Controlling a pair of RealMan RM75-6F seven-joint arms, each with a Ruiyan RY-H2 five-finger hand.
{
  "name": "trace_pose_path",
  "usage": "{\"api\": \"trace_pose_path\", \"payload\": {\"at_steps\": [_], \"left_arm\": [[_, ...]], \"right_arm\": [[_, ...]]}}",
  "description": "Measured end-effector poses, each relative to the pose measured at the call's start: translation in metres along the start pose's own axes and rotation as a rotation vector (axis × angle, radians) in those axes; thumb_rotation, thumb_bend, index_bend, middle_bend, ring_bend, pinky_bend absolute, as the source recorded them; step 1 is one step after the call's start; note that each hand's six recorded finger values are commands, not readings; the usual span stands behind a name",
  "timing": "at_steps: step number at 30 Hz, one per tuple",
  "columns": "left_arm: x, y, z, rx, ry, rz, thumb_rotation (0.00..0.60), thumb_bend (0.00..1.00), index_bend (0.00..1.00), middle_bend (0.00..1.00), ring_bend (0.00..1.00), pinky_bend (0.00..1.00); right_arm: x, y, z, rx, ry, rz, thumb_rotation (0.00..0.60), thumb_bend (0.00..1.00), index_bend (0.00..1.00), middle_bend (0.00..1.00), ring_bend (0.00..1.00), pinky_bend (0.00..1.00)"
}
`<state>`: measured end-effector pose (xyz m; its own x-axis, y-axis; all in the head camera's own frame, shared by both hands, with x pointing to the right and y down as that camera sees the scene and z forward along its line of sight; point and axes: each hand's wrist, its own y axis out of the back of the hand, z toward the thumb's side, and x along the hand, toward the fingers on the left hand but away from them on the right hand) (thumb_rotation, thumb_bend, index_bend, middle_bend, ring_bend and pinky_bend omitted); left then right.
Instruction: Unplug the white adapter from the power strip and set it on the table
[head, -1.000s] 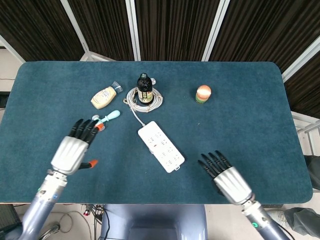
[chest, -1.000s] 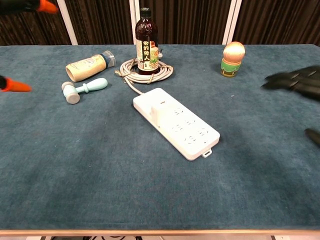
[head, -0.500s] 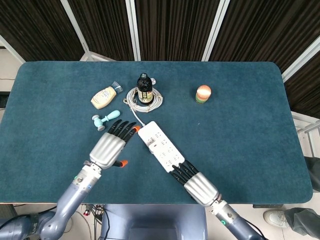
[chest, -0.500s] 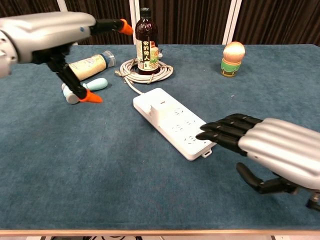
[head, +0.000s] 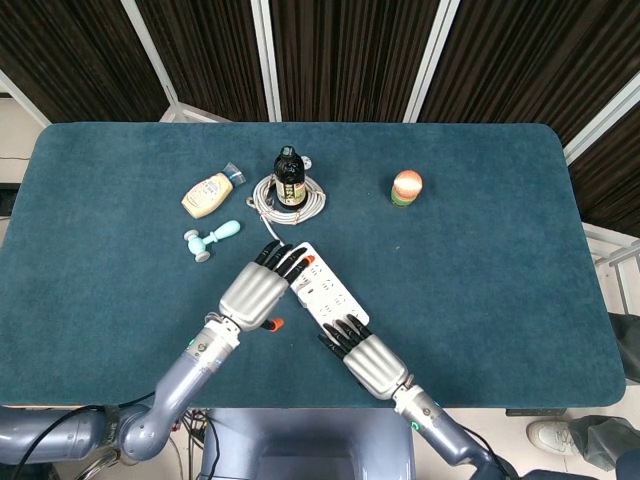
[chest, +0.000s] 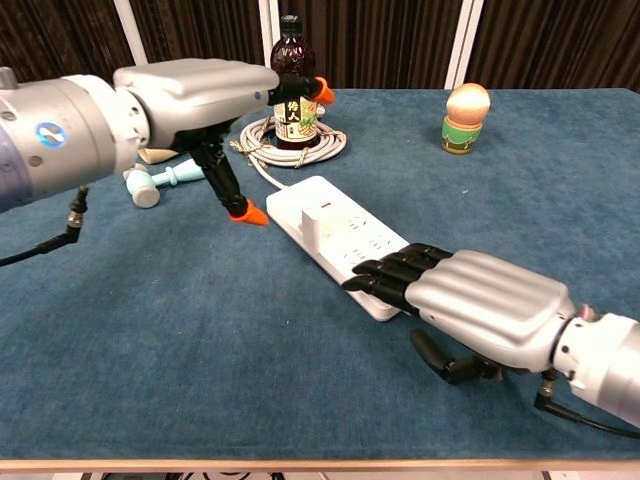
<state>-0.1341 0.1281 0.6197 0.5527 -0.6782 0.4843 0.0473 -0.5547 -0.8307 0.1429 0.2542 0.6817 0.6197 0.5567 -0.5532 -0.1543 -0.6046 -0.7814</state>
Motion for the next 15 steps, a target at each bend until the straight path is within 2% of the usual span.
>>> {"api": "trace_pose_path", "payload": {"at_steps": [7,15], "left_arm": [[0.009,-0.003,0.006,0.006,-0.007,-0.009,0.6,0.0,0.05,0.03,0.0,0.0],[0.014,-0.011,0.012,0.013,-0.018,-0.028,0.6,0.0,0.06,0.04,0.0,0.0]], "right_arm": [[-0.013,0.001,-0.004,-0.004,-0.018,-0.001,0.6,0.83,0.02,0.05,0.03,0.06],[-0.015,-0.005,-0.014,-0.007,-0.05,0.019,0.6,0.83,0.1,0.12,0.1,0.1]]}}
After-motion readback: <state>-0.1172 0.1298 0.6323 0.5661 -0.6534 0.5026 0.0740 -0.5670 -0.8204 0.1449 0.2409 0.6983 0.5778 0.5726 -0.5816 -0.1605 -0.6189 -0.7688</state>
